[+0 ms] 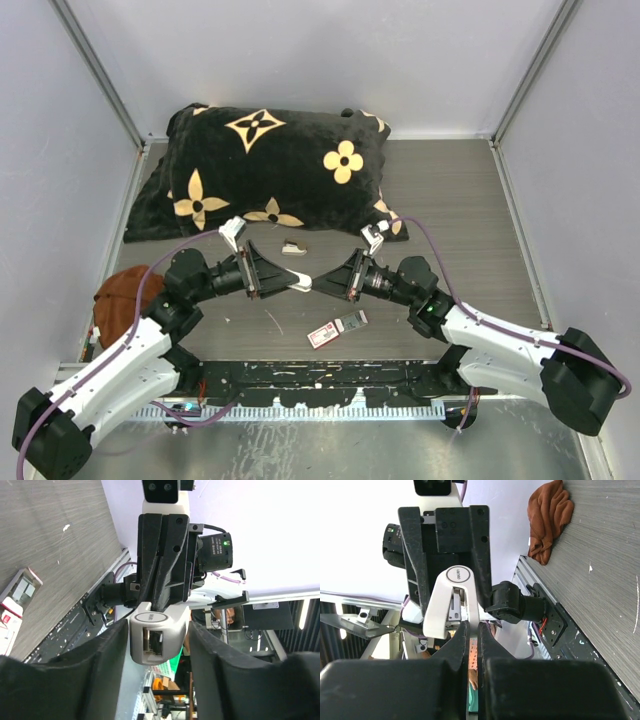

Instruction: Load the staples into the stapler

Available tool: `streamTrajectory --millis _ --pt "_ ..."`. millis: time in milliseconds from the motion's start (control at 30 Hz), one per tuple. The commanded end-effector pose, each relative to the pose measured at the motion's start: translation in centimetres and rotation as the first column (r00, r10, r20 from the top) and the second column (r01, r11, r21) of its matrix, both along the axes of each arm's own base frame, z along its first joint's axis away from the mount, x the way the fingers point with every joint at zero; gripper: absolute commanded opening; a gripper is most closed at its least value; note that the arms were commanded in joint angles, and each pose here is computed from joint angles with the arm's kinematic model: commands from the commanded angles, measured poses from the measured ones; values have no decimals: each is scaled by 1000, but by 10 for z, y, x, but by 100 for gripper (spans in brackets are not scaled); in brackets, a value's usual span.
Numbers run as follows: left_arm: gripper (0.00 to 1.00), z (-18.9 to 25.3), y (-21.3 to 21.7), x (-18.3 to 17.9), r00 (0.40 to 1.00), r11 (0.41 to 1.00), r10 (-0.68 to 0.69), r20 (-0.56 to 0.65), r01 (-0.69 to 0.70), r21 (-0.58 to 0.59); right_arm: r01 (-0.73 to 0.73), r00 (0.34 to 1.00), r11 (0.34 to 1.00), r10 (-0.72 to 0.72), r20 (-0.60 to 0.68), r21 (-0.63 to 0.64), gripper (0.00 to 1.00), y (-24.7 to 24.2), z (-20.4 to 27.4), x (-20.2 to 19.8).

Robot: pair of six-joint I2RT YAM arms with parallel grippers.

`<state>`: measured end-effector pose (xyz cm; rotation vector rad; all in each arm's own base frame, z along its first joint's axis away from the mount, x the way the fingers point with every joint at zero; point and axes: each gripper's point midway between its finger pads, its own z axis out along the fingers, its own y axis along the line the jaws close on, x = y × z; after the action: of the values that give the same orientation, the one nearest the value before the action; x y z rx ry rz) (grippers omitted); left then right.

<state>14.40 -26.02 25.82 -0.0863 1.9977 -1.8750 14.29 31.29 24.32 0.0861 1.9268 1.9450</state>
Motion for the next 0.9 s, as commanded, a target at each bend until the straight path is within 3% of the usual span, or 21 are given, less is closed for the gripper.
streamTrajectory --millis 0,67,167,367,467,633,867 --pt "68 -1 0 0 999 999 3 49 -6 44 0 991 999 -7 134 48 1 1 41 -3" --pt "84 -4 3 1 998 996 10 65 -16 89 25 990 1000 -22 141 -16 1 -1 33 0" --pt "95 -2 13 6 992 984 35 122 -55 168 64 988 991 -47 146 -118 1 -8 21 4" --pt "99 2 39 20 936 911 34 350 -173 374 126 987 932 -84 135 -339 1 -24 -9 12" --pt "97 14 36 17 891 909 -55 451 -142 393 112 991 892 -70 110 -438 1 -28 -29 12" --pt "92 17 12 -1 772 888 -267 576 -35 459 60 996 874 -20 88 -482 1 -24 -37 9" --pt "88 -11 -17 -24 519 787 -514 683 -32 616 -20 997 857 55 53 -515 0 -16 -41 4"
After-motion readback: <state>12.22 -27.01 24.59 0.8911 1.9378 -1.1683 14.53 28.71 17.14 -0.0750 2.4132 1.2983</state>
